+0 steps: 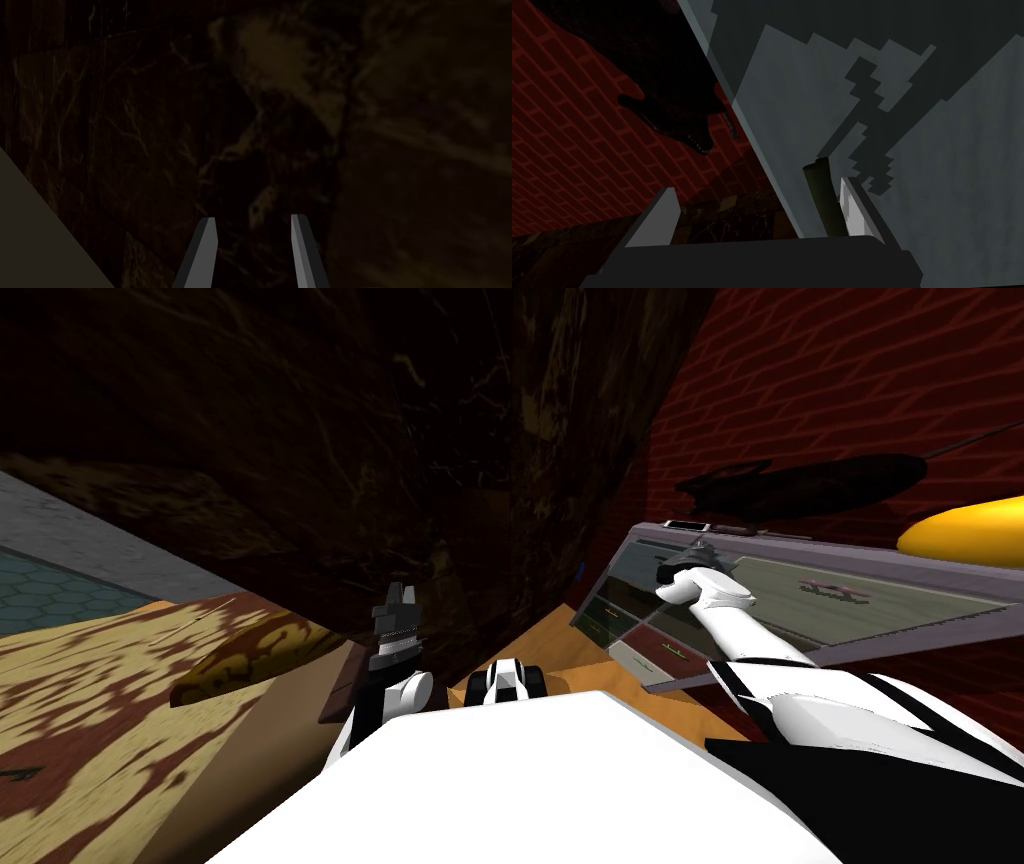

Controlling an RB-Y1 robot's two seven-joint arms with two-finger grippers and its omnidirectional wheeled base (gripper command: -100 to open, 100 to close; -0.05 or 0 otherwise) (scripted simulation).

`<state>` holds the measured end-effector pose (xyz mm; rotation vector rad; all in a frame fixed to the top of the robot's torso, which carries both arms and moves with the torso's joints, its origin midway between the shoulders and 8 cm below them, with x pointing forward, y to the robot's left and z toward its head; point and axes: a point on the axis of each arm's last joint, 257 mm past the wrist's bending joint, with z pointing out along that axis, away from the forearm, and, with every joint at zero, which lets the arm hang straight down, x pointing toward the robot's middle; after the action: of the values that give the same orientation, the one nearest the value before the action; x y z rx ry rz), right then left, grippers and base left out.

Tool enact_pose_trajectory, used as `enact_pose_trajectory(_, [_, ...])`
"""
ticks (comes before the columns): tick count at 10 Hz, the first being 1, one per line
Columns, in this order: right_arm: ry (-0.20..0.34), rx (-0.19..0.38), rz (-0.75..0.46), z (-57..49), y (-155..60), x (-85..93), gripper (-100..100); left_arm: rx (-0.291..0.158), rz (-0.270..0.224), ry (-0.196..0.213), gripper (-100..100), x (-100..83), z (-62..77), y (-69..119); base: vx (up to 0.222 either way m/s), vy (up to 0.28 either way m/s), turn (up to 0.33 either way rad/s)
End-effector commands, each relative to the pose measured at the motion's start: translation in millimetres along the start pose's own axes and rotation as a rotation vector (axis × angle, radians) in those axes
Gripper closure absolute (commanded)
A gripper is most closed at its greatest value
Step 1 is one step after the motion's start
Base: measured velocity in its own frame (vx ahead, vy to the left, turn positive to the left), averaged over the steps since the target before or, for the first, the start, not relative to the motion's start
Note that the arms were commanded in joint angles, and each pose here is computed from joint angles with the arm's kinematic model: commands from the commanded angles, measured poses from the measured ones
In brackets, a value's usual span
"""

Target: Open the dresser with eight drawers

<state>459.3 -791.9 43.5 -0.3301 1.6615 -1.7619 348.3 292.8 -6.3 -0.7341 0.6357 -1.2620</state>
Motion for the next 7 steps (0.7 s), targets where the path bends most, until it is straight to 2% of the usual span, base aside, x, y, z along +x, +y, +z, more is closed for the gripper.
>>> enact_pose_trajectory(1, [0.007, -0.001, -0.003, 1.8, -4.7, 4.5, -100, 0.000, 0.000, 0.000, 0, 0.0, 0.0, 0.0, -0.004, 0.014, 0.004])
enact_pose_trajectory(2, [0.008, -0.003, -0.004, 2.0, -4.6, 5.4, 0, 0.000, 0.000, 0.000, 0, 0.0, 0.0, 0.0, 0.000, 0.000, 0.000])
enact_pose_trajectory(7, [0.010, -0.008, -0.006, 1.4, -1.1, 6.4, 0, 0.000, 0.000, 0.000, 0, 0.0, 0.0, 0.0, 0.000, 0.000, 0.000])
